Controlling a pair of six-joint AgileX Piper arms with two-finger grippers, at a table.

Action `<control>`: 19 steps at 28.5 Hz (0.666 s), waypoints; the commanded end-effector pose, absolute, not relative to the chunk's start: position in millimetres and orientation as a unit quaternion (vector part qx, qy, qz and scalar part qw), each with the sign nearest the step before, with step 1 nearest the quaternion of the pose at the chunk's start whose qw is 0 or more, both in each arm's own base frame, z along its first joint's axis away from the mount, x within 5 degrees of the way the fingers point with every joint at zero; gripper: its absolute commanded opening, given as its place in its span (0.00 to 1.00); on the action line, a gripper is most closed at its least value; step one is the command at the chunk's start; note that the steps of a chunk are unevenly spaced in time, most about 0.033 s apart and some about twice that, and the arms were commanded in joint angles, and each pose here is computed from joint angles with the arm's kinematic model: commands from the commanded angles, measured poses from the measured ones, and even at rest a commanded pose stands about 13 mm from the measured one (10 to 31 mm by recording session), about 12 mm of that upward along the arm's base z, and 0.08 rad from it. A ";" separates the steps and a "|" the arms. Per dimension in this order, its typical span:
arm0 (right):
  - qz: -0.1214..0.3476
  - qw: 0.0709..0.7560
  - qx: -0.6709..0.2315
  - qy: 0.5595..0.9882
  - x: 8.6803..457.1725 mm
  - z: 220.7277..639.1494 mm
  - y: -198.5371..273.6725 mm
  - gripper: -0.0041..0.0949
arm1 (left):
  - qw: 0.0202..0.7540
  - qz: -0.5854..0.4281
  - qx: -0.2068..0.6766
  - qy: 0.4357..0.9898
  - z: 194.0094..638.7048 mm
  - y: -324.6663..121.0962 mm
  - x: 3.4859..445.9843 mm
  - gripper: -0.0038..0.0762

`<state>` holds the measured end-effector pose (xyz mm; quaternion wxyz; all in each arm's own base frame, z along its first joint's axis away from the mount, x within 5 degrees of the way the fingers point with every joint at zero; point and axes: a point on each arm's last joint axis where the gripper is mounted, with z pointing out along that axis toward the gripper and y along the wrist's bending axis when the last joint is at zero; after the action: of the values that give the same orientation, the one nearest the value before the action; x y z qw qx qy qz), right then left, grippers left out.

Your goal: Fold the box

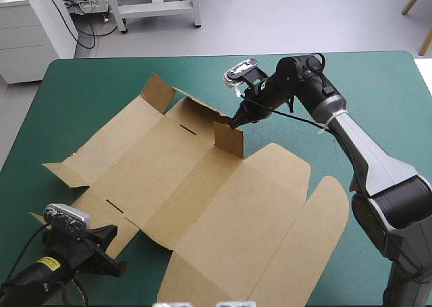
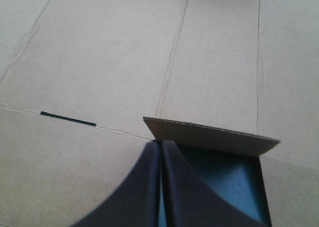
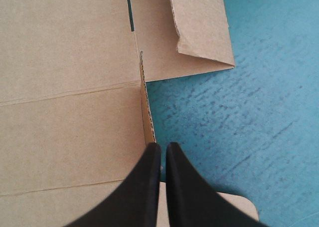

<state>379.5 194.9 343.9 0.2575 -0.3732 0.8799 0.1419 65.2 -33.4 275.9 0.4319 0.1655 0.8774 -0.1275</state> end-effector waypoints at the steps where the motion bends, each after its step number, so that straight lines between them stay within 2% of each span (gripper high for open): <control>1: 0.154 0.310 -0.367 0.863 369.6 377.9 192.7 0.23 | 0.461 -0.136 0.151 0.864 287.2 -34.1 69.3 0.04; 5: 0.155 0.316 -0.365 0.862 370.6 378.2 193.2 0.52 | 0.461 -0.136 0.151 0.864 287.2 -34.1 69.3 0.04; 6: 0.156 0.315 -0.365 0.862 370.8 377.7 193.5 0.63 | 0.461 -0.136 0.151 0.864 287.2 -34.1 69.3 0.04; 8: 0.159 0.315 -0.364 0.862 371.3 376.9 194.1 0.69 | 0.461 -0.136 0.151 0.864 287.2 -34.1 69.3 0.04; 16: 0.193 0.317 -0.357 0.857 370.7 377.6 199.8 0.69 | 0.462 -0.136 0.150 0.864 286.8 -34.0 69.5 0.04; 19: 0.192 0.303 -0.364 0.860 373.6 369.5 201.3 0.69 | 0.468 -0.133 0.145 0.861 285.5 -33.3 71.1 0.04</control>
<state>380.0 201.2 343.1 0.2597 -0.3601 0.8781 0.1783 65.6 -33.2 275.3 0.4333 0.1642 0.8771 -0.1268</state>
